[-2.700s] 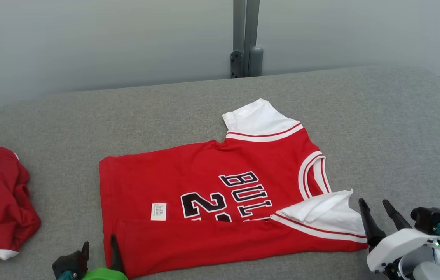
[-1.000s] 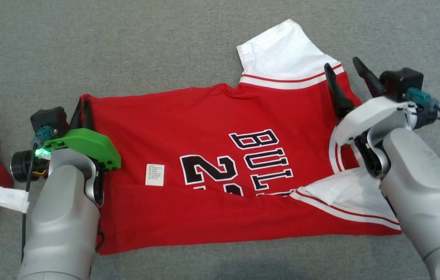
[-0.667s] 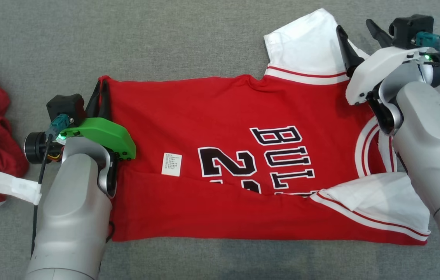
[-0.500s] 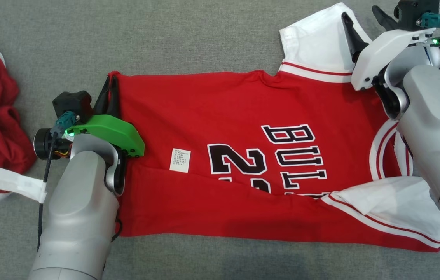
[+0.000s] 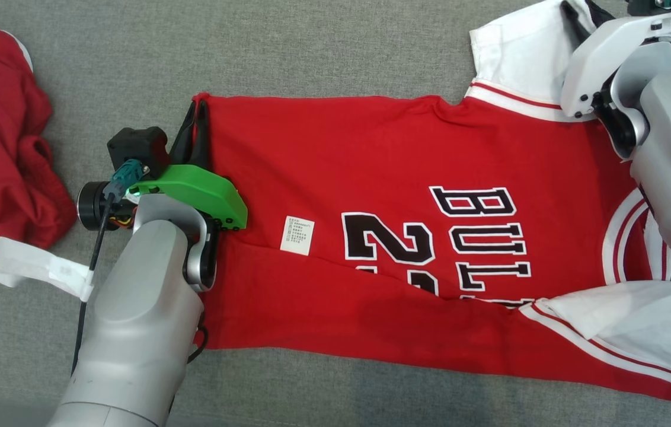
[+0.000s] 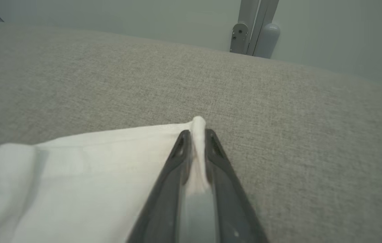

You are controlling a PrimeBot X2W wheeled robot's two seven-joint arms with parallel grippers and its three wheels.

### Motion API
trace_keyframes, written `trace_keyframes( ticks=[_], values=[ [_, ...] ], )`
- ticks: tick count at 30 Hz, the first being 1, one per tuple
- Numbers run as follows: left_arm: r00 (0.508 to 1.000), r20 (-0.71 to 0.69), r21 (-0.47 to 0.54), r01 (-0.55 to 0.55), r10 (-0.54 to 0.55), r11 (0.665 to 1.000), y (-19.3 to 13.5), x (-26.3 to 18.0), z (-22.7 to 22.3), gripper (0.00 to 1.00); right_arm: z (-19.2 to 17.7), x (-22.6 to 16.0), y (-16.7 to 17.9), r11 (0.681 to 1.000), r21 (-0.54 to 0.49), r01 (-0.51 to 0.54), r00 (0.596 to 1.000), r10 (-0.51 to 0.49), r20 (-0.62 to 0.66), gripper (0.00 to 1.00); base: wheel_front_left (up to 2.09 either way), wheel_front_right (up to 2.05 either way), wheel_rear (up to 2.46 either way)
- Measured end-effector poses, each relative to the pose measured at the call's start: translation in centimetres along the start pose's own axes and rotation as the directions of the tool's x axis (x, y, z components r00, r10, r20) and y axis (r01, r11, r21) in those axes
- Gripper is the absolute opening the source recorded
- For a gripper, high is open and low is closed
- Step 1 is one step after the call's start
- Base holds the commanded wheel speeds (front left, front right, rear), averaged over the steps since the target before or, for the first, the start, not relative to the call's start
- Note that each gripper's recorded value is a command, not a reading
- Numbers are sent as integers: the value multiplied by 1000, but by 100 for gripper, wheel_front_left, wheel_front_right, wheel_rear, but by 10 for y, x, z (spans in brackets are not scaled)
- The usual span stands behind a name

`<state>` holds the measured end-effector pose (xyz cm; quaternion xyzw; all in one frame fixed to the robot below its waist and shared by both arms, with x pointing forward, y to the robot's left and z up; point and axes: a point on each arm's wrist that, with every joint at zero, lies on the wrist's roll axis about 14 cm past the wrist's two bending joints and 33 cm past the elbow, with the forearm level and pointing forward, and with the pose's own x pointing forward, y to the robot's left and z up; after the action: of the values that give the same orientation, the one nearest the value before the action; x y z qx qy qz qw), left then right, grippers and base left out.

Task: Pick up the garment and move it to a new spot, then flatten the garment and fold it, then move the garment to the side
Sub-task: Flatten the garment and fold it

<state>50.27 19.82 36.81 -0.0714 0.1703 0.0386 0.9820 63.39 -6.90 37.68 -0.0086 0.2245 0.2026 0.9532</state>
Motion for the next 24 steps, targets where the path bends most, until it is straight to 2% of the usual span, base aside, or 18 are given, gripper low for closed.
trace_keyframes(
  ticks=[7,13,18,24],
  values=[
    [998,54,-7,-11,12,1000,-1,7,17,0,16,-8,-38,996,17,82,990,-84,114,0,0,0,0],
    [991,137,5,8,-9,1000,-6,9,45,0,55,-24,-55,990,65,123,959,-135,250,0,0,0,0],
    [990,138,11,22,-23,1000,-8,3,44,0,91,-47,-51,991,86,100,919,-125,373,0,0,0,0],
    [994,108,8,32,-33,999,-7,-12,31,0,79,-85,-36,992,110,65,901,-106,420,0,0,0,0]
  ],
)
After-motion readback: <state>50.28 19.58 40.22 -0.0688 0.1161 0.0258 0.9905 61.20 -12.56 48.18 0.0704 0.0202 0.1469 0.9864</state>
